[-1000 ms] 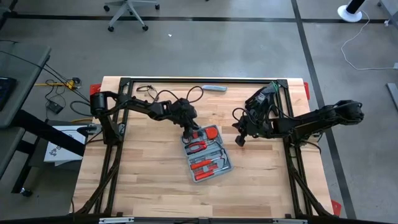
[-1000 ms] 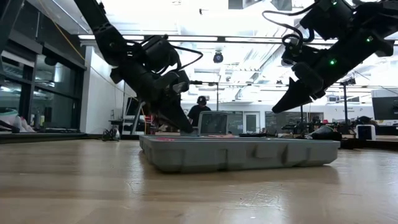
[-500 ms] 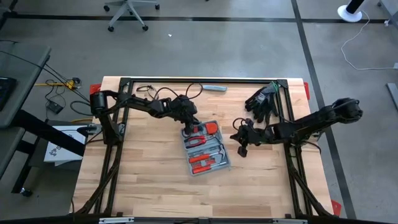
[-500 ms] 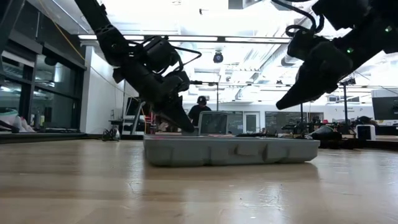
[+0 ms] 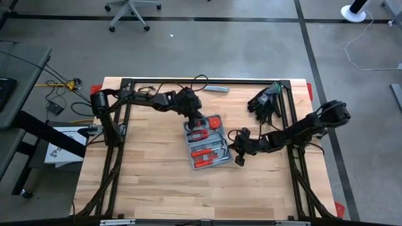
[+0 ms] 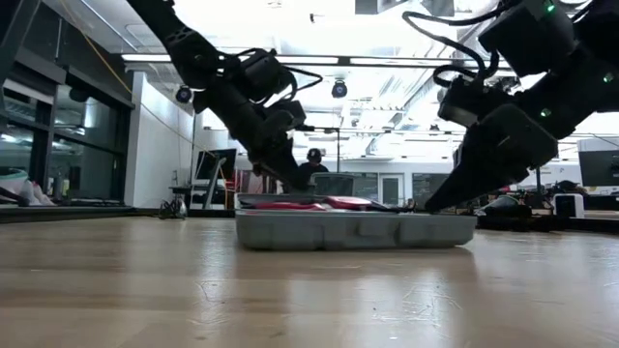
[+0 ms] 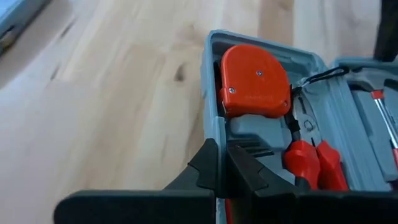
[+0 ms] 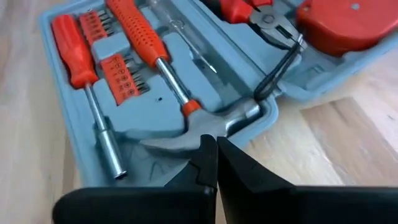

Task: Prefit tool cases

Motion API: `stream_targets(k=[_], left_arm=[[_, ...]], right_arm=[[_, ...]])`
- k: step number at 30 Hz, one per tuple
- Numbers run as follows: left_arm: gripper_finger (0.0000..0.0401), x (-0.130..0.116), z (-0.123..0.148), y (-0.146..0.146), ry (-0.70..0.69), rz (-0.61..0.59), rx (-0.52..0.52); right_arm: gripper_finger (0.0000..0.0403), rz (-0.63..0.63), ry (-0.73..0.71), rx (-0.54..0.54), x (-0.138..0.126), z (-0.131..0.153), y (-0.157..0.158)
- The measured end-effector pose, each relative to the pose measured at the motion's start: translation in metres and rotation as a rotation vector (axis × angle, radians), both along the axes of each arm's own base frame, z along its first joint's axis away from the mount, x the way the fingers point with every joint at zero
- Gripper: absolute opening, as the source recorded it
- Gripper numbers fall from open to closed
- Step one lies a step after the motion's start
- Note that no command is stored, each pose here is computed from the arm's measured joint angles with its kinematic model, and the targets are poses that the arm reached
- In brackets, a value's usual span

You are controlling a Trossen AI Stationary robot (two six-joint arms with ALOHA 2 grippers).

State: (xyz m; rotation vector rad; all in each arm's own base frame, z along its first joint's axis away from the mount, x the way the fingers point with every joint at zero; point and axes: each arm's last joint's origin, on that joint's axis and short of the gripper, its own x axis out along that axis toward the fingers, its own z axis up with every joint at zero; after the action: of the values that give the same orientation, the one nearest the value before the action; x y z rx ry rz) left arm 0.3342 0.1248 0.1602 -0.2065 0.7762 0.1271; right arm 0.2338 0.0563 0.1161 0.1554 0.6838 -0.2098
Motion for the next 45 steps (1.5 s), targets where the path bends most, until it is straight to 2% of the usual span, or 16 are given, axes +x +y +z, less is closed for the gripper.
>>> stream_targets(k=[5, 8, 19, 29, 45], left_arm=[[0.0001, -0.004, 0.0, 0.009, 0.017, 0.014, 0.011], [0.0, -0.005, 0.0, 0.013, 0.016, 0.023, 0.009], [0.0, -0.011, 0.001, 0.024, 0.006, 0.035, -0.007], [0.0, -0.023, 0.026, 0.03, -0.033, 0.054, 0.029], [0.0, -0.022, 0.036, 0.02, -0.045, 0.04, 0.02]], right_arm=[[0.0, -0.02, -0.069, -0.024, -0.004, 0.015, 0.004], [0.0, -0.02, -0.054, -0.021, -0.007, 0.018, 0.003], [0.0, -0.014, 0.05, 0.005, -0.007, -0.001, 0.004], [0.0, -0.02, 0.009, 0.009, -0.001, -0.005, 0.006], [0.0, 0.058, -0.024, 0.054, 0.003, -0.004, 0.009]])
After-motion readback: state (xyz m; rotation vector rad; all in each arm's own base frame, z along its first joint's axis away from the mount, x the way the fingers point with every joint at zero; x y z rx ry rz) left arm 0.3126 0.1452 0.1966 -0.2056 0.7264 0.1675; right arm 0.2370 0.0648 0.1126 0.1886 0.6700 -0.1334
